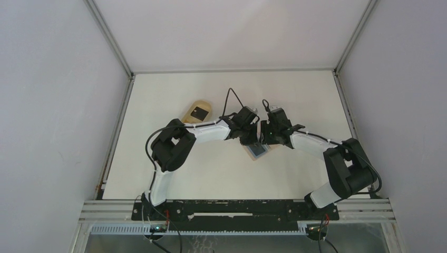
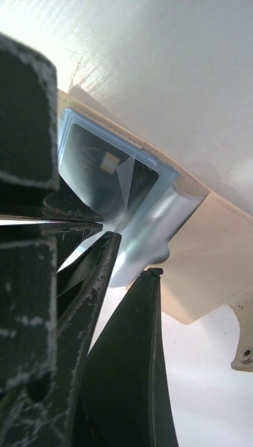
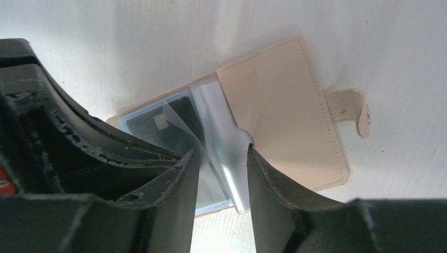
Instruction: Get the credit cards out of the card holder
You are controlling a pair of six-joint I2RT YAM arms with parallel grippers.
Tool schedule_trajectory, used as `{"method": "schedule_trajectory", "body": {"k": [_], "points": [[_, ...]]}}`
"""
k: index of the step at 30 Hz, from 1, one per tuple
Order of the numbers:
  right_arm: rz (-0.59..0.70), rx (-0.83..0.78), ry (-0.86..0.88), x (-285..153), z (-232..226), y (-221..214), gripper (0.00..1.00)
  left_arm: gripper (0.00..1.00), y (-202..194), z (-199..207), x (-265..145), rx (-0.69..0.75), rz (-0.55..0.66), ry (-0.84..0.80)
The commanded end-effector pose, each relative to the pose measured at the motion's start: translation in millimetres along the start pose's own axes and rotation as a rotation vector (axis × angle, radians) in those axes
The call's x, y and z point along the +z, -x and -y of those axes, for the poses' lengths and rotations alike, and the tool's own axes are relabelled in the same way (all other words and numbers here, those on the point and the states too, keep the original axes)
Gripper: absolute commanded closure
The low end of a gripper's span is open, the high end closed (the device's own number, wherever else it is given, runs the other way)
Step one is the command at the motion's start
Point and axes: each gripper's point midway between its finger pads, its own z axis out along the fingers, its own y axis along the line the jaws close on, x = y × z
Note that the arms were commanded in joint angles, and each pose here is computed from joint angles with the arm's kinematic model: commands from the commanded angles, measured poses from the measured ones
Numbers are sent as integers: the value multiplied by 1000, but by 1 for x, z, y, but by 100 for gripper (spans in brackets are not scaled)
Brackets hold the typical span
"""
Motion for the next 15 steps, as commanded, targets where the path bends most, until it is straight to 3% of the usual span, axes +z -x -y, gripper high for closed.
{"method": "schedule_trajectory", "body": {"k": [1, 15], "points": [[13, 28, -4, 7, 1, 1, 55, 100, -33, -31, 1, -3, -98, 103], [2, 56, -24, 14, 10, -5, 74, 100, -34, -32, 2, 0, -103, 103]]}}
